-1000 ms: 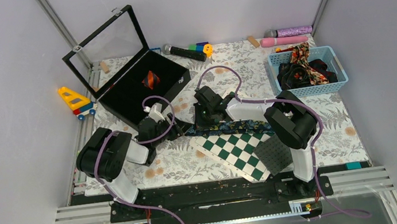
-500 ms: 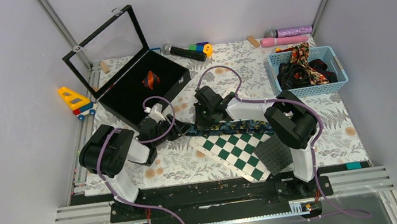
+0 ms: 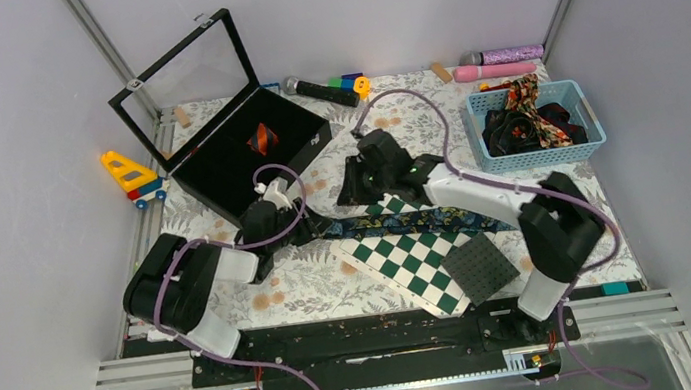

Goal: Roll the ties
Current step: Roll the tie at the center of the board.

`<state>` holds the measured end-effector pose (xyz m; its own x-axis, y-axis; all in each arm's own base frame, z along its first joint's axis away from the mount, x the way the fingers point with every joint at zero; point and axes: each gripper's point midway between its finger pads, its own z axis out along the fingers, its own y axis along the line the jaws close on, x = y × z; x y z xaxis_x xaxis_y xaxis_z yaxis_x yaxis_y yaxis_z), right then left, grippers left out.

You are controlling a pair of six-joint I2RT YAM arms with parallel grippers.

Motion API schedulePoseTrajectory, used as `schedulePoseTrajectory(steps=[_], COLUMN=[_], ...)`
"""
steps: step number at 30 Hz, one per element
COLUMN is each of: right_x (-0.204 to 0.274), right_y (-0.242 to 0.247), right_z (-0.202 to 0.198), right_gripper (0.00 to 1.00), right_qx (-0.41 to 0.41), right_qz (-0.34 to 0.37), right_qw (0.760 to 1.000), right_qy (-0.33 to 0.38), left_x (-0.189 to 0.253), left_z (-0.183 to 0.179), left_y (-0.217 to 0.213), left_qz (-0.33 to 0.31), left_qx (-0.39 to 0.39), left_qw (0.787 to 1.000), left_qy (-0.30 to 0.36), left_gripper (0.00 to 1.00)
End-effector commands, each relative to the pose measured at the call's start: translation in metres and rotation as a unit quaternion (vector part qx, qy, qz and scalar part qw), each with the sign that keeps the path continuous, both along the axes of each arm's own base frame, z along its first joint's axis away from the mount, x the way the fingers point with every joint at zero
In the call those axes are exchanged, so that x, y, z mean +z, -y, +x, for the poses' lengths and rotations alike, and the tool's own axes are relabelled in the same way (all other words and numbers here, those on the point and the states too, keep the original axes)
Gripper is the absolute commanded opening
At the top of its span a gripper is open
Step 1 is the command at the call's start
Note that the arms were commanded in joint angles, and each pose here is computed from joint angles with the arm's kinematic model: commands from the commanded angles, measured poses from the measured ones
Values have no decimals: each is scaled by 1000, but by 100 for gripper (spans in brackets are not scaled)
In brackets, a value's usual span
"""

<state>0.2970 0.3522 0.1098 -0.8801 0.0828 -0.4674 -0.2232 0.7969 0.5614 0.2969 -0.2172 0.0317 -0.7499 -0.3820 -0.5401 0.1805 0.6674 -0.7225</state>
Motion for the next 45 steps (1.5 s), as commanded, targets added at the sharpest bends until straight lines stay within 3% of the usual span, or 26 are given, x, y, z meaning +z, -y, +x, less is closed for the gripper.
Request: schedulePoseTrajectory(steps=[1,10,18,29,45], right_x=[43,53,56,67,97], right_y=[21,71,91,110,159], right_z=[3,-4,-10,-17,-29], right_gripper=[29,29,29,29,31], right_qx=[-11,-48,-64,-86,-138], right_qz=[30,-2,-13,-15,-43], right_qw=[998,996,994,991,975], right_qy=[47,77,87,103,166], left_x=[3,18,19,16,24], left_z=[5,9,10,8,11], left_y=[-9,-12,-17,-18,-18], left_qz=[63,162,269,407,541], left_qx=[14,20,22,11,13], left_qw=[998,986,963,913,841], left_qy=[10,23,8,-6,3], left_gripper=[43,42,40,38,37])
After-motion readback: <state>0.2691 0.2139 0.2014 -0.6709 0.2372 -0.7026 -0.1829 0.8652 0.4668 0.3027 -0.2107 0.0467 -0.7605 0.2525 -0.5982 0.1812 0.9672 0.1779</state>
